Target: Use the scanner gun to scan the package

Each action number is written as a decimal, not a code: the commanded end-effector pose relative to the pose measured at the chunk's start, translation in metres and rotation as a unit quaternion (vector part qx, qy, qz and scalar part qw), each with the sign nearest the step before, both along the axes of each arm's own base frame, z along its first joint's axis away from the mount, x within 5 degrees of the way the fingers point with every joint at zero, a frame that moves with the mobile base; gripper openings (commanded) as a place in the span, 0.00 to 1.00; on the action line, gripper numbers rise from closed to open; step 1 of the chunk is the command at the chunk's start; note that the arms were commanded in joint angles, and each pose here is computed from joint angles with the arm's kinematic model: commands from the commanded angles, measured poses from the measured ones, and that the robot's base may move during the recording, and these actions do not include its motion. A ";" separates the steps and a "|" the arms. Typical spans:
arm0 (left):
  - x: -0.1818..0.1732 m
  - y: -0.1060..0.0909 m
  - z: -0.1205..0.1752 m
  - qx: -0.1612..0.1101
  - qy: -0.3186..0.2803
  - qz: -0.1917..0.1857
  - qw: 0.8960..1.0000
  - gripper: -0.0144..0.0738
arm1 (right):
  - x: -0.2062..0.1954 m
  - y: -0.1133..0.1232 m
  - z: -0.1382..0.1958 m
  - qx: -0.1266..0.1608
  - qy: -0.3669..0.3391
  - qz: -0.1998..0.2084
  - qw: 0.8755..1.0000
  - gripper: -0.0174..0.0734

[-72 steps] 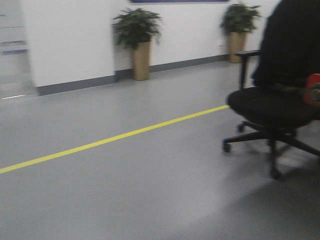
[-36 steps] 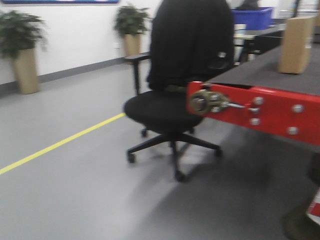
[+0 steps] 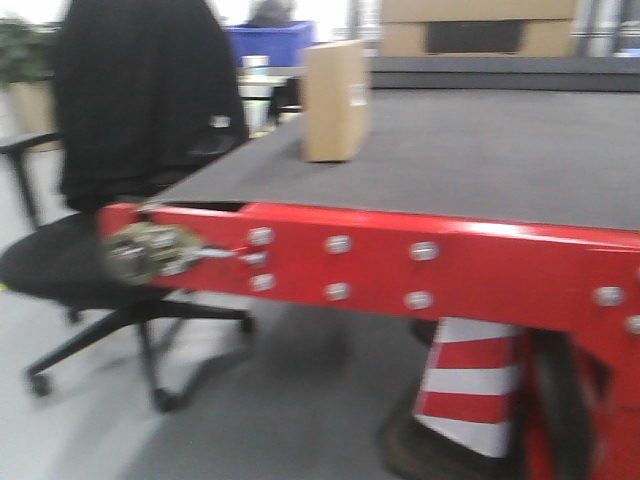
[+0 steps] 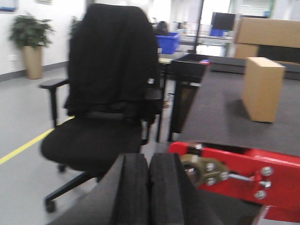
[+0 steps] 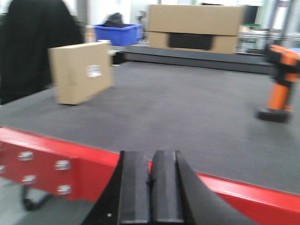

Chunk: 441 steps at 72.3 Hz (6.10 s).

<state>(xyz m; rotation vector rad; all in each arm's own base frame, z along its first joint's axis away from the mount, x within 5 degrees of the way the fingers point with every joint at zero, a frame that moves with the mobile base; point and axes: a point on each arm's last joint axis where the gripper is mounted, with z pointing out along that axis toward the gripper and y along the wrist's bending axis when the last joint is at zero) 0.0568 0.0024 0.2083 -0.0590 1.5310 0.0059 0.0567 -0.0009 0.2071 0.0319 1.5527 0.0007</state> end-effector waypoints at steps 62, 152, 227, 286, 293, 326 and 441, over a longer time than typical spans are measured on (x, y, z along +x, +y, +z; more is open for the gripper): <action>0.000 0.000 0.002 0.000 -0.011 0.000 1.000 0.04 | 0.000 0.000 0.001 -0.003 -0.009 -0.001 1.000 0.01; 0.000 0.000 0.002 0.000 -0.011 0.000 1.000 0.04 | 0.000 0.000 0.001 -0.003 -0.009 -0.001 1.000 0.01; 0.038 -0.001 0.118 -0.044 0.312 -0.008 0.949 0.04 | 0.000 0.000 0.001 -0.003 -0.009 -0.001 1.000 0.01; 0.274 -0.024 0.187 -0.052 0.441 -0.010 0.896 0.04 | 0.000 0.000 0.001 -0.003 -0.009 -0.001 1.000 0.01; 0.281 -0.027 0.181 -0.059 0.452 -0.015 0.890 0.04 | 0.000 0.000 0.001 -0.003 -0.009 -0.001 1.000 0.01; 0.294 -0.028 0.154 -0.055 0.507 -0.008 0.860 0.70 | 0.000 0.000 0.001 -0.003 -0.009 -0.001 1.000 0.01; 0.323 -0.173 0.106 -0.201 0.517 -0.129 0.822 0.04 | 0.000 0.000 0.001 -0.003 -0.009 -0.001 1.000 0.01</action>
